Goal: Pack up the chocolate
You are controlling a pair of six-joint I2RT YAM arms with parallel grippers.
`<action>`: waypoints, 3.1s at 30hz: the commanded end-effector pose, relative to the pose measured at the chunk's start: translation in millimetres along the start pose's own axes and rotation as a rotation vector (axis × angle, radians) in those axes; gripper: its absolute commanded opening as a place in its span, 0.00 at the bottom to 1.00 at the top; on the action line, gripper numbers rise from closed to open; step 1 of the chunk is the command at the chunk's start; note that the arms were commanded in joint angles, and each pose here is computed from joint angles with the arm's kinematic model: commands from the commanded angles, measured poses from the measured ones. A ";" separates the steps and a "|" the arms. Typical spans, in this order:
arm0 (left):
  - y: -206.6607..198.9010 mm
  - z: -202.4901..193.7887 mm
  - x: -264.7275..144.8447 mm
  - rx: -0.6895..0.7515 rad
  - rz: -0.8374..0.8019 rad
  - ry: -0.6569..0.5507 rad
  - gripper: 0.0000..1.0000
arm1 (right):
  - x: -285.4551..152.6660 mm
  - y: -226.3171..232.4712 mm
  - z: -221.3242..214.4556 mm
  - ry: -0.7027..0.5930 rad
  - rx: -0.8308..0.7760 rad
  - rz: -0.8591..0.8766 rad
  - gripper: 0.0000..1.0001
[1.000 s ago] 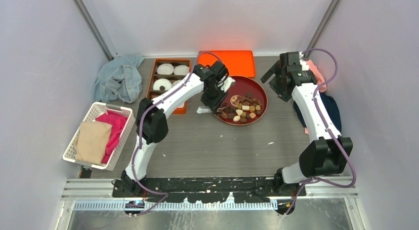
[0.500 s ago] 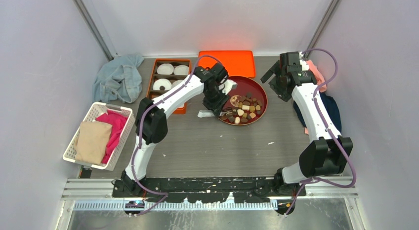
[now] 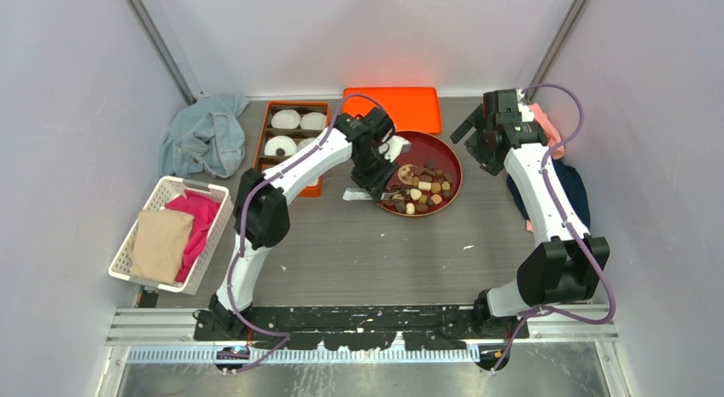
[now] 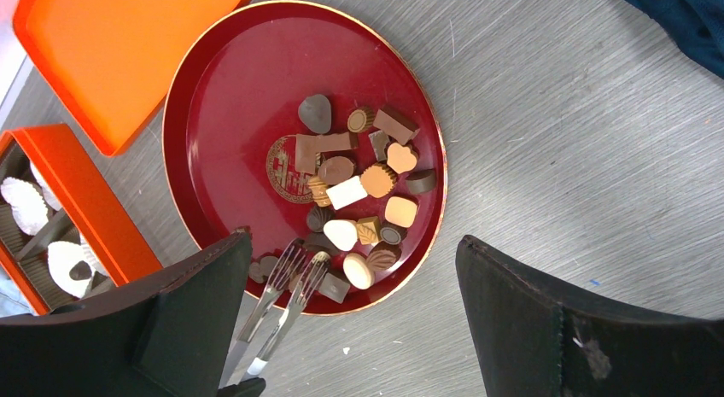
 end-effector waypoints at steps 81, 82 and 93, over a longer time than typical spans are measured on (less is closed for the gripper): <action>163.9 34.6 -151.1 -0.569 0.173 -0.552 0.00 | -0.4 9.4 17.2 -0.048 -0.002 0.029 0.95; 171.2 37.6 -151.8 -0.598 0.181 -0.569 0.00 | -0.6 9.4 17.6 -0.048 -0.001 0.029 0.95; 226.1 71.3 -127.7 -0.724 0.239 -0.642 0.00 | 2.2 10.1 19.8 -0.042 -0.005 0.014 0.95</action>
Point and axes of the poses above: each gripper's point midway between its finger pads, its own x axis out along the fingers, its own y axis along the line the jaws close on, z = x × y, the point moved 9 cm from there along -x, back along the fingers, and after that the axes turned 15 degrees about -x, right-handed, at the moved point
